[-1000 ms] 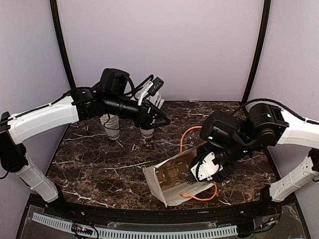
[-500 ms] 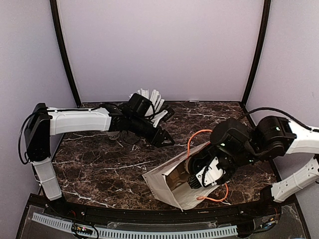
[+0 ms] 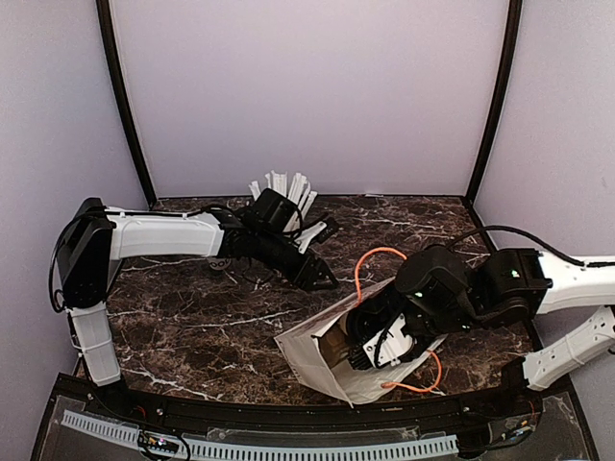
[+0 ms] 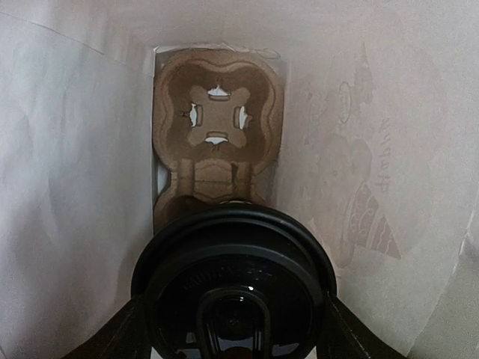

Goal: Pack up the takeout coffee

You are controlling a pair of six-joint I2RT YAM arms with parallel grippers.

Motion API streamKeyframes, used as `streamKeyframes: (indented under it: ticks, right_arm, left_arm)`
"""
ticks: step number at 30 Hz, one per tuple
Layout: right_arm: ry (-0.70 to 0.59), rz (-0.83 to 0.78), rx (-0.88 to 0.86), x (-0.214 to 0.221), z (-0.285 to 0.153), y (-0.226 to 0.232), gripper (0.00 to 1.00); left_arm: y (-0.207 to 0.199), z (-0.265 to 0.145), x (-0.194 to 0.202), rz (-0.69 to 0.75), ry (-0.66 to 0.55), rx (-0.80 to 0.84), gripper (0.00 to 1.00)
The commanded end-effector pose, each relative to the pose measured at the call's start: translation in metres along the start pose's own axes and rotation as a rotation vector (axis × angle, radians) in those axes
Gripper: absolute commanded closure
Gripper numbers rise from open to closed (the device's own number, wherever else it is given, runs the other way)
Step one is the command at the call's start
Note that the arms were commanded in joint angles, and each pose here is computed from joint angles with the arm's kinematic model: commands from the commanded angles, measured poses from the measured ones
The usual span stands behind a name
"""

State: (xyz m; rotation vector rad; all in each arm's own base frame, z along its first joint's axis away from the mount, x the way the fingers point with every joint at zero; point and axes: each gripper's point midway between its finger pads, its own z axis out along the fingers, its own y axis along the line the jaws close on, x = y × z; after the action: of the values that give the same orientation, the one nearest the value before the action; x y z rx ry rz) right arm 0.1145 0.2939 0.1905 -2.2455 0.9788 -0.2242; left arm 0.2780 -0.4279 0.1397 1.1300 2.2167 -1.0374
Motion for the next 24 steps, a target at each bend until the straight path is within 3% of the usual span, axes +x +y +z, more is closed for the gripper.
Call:
streamKeyframes:
  ticks: [1, 12, 24]
  right_arm:
    - [-0.008, 0.034, 0.043, -0.005, 0.007, -0.01, 0.55]
    - [0.022, 0.12, -0.052, 0.01, 0.019, -0.003, 0.55]
    - [0.002, 0.14, -0.037, 0.01, 0.032, -0.002, 0.55]
  left_arm:
    - [0.003, -0.001, 0.005, -0.02, 0.006, 0.027, 0.43]
    - [0.002, -0.001, 0.011, -0.026, 0.022, 0.044, 0.44]
    - [-0.001, -0.001, 0.017, -0.037, 0.047, 0.058, 0.44]
